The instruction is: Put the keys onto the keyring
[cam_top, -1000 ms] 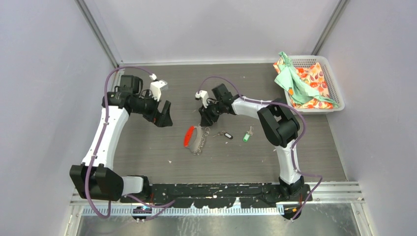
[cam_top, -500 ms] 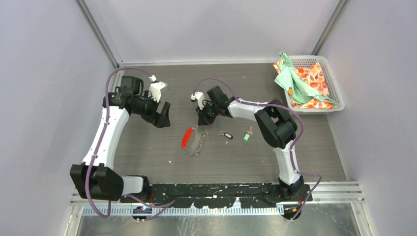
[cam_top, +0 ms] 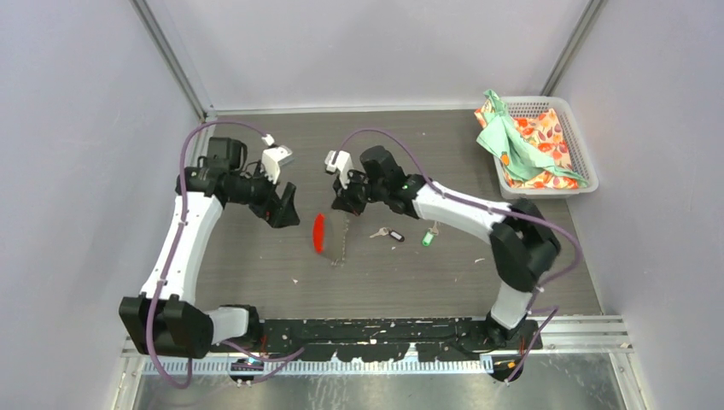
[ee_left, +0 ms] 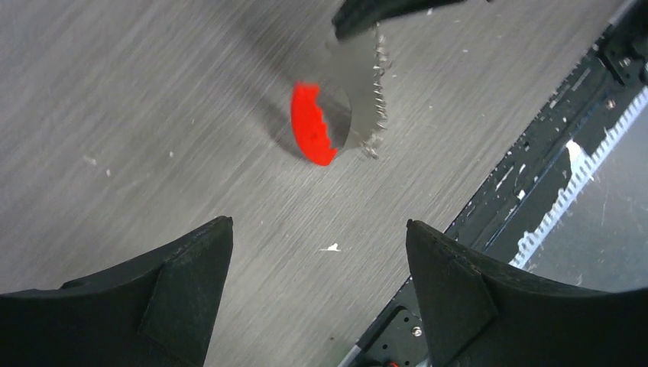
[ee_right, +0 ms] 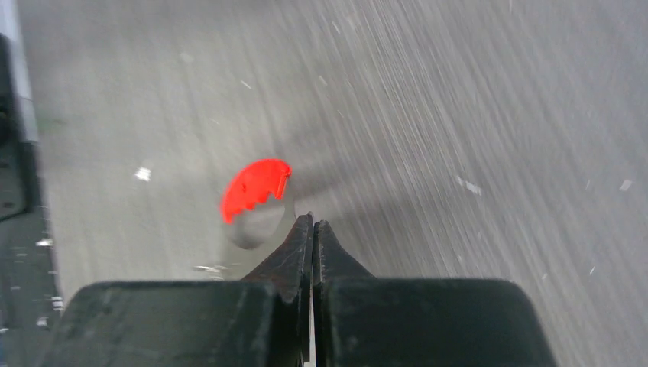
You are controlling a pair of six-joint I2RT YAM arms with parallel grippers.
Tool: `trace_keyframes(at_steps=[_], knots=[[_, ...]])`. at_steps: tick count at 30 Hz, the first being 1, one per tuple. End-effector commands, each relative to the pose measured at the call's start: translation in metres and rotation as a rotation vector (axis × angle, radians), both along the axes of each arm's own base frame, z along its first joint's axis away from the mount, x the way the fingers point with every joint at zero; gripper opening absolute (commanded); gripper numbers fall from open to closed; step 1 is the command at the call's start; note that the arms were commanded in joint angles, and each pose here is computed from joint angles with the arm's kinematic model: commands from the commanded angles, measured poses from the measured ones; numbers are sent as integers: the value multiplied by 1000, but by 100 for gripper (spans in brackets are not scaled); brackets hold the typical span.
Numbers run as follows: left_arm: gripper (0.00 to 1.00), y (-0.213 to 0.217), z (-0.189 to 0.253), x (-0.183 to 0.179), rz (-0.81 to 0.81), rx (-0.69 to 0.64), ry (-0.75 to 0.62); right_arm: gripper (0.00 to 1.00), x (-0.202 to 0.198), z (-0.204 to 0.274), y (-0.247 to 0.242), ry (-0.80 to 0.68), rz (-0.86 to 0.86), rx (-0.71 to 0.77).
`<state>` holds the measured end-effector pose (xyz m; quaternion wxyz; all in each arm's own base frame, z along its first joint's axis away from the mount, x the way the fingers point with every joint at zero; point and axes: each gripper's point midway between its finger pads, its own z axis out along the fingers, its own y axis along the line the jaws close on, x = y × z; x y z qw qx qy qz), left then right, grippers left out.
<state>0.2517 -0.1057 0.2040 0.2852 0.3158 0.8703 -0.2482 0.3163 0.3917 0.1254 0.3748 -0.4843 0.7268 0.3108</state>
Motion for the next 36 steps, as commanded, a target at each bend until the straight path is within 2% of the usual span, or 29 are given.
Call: trace_keyframes(at_steps=[1,6,9,13,17,22,26,36], knots=[[85,-23,47,-26,-200,-131,-206,1,-39,104,20,-201,42,210],[80,-33,82,-53,-355,-171,-422,1,-87,164,24,-299,90,322],[70,-39,99,-82,-461,-196,-524,1,-111,192,28,-333,119,384],[53,-43,117,-109,-506,-214,-637,1,-137,223,31,-364,154,449],[47,-44,124,-134,-527,-229,-713,1,-160,247,33,-374,185,506],[41,-49,132,-156,-538,-280,-738,1,-183,266,38,-388,225,557],[35,-47,133,-155,-524,-272,-725,1,-195,274,42,-411,247,570],[33,-41,123,-150,-486,-225,-685,1,-208,282,42,-454,269,566]])
